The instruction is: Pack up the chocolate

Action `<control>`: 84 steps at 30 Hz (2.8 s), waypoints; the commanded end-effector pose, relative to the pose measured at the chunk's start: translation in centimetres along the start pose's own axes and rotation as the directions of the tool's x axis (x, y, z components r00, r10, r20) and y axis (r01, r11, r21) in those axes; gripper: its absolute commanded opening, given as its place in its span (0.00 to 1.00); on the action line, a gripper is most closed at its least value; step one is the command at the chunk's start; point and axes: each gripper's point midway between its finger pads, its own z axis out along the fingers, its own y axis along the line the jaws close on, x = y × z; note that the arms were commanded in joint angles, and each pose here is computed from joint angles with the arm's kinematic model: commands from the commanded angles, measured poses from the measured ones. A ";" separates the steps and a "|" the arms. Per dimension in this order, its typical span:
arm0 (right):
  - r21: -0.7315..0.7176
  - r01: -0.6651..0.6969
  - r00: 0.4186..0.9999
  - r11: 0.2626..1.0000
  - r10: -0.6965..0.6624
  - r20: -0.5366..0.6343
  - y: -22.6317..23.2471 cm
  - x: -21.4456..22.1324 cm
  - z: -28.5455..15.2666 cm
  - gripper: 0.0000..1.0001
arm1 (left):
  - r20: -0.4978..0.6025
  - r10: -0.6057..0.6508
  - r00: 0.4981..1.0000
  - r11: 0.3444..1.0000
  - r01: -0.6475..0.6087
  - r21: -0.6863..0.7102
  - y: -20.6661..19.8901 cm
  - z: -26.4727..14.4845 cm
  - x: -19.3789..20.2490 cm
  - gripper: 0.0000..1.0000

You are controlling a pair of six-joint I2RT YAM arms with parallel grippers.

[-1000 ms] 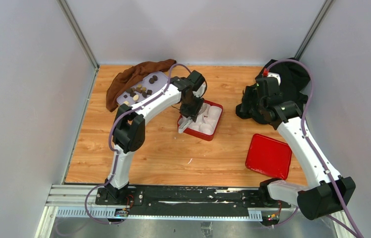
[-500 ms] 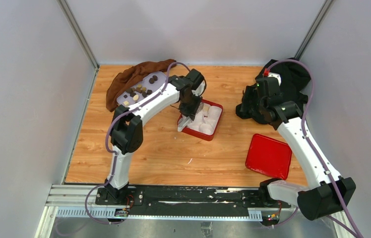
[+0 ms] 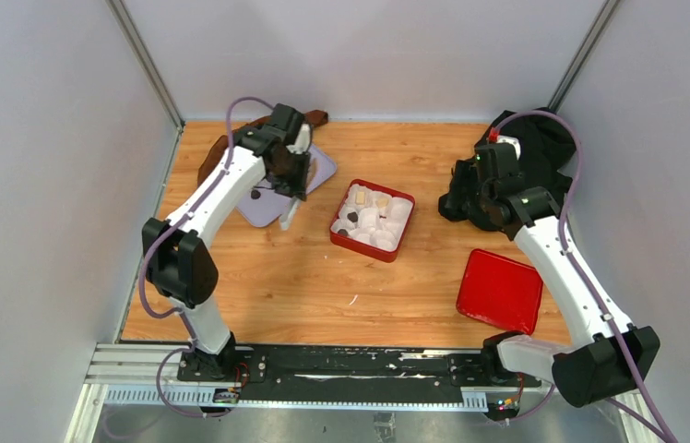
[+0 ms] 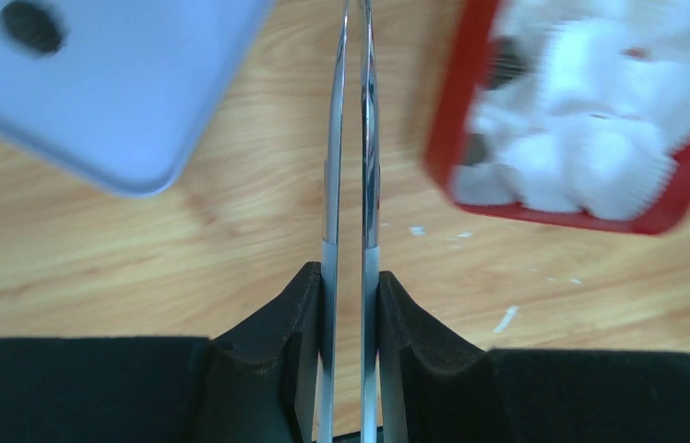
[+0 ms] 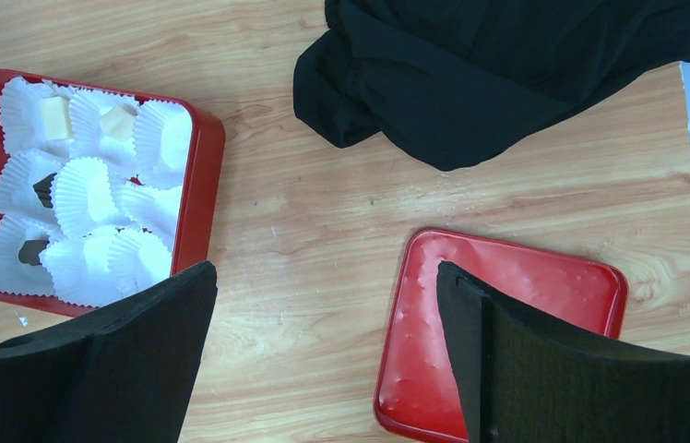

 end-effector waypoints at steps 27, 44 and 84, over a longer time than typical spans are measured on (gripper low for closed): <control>0.018 0.018 1.000 1.000 -0.018 -0.004 -0.2 -0.5 0.5 0.93 | -0.010 -0.381 0.925 0.866 0.353 -0.354 14.5 7.6 2.7 0.48; 0.016 0.015 1.000 1.000 -0.015 -0.003 -0.1 -0.6 0.5 0.93 | 0.008 -0.397 0.918 0.857 0.373 -0.355 16.4 9.9 0.2 0.45; -0.045 -0.031 0.999 0.999 0.029 -0.028 1.7 -0.6 1.6 0.92 | -0.012 0.299 0.954 0.920 -0.285 0.270 -8.0 0.5 7.7 0.00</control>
